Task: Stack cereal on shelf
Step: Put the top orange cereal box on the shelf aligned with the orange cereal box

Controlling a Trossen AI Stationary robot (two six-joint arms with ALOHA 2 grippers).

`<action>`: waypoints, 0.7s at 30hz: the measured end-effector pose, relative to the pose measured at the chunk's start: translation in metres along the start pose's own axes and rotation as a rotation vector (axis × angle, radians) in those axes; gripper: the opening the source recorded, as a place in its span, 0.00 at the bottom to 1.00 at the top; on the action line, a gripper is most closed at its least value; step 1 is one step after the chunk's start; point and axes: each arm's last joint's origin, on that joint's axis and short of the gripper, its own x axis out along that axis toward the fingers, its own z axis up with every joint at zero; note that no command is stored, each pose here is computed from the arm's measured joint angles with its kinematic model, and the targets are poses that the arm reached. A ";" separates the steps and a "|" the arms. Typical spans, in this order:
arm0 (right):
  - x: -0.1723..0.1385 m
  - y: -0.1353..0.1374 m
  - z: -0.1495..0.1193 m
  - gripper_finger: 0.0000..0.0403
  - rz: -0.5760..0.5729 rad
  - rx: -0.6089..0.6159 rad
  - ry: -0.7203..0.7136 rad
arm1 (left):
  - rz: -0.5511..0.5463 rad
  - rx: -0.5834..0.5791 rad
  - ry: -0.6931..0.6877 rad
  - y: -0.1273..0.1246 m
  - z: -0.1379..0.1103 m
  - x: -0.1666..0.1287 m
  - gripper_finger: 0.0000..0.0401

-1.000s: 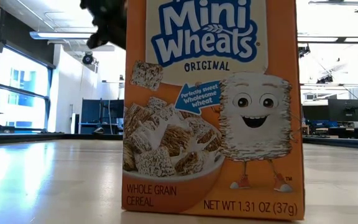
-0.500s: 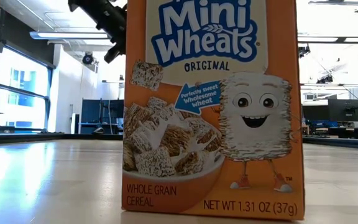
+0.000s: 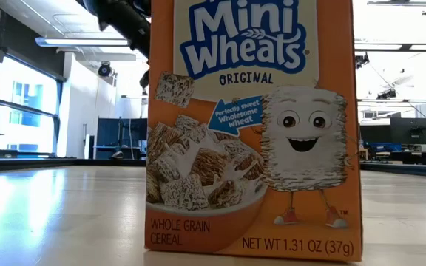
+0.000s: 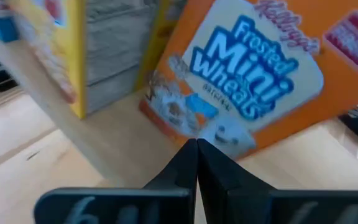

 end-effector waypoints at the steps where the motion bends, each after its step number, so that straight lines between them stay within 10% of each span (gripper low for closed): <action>1: 0.000 0.000 0.000 0.00 0.000 0.001 0.000 | -0.008 -0.001 -0.006 -0.001 0.000 0.003 0.00; 11: 0.005 0.001 -0.002 0.00 0.046 0.023 0.025 | 0.000 -0.025 -0.029 0.001 0.003 0.004 0.00; 21: 0.080 -0.005 -0.043 0.00 0.005 0.118 0.320 | -0.034 -0.051 -0.117 0.008 0.019 -0.007 0.00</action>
